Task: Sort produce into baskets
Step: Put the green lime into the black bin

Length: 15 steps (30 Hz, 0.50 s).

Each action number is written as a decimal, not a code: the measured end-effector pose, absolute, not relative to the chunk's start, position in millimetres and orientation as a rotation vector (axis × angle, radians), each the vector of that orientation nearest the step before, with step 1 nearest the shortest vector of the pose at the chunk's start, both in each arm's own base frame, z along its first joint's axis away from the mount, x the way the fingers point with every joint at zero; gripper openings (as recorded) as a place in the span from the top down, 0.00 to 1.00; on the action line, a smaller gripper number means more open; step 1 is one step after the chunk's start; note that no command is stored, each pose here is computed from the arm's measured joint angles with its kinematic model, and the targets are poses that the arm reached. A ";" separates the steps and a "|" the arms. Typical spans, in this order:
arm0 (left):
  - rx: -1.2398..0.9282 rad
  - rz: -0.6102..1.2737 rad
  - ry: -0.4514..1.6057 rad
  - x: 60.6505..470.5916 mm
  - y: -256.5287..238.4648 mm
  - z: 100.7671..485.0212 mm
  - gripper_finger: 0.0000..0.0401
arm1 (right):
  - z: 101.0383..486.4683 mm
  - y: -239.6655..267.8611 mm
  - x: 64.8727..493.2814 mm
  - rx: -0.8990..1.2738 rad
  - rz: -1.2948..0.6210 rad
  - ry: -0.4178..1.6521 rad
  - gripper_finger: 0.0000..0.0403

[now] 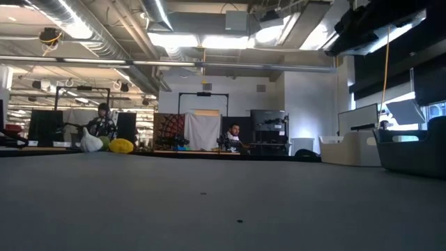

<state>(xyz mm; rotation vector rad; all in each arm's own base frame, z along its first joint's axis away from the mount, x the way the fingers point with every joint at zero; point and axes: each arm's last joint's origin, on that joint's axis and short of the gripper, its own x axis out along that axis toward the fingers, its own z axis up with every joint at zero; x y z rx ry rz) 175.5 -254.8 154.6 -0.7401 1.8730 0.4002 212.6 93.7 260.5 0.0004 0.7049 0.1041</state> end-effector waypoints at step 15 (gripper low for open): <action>-0.781 0.284 1.569 217.2 -210.0 192.1 0.59 | 251.8 108.5 190.4 0.360 0.360 1.031 0.44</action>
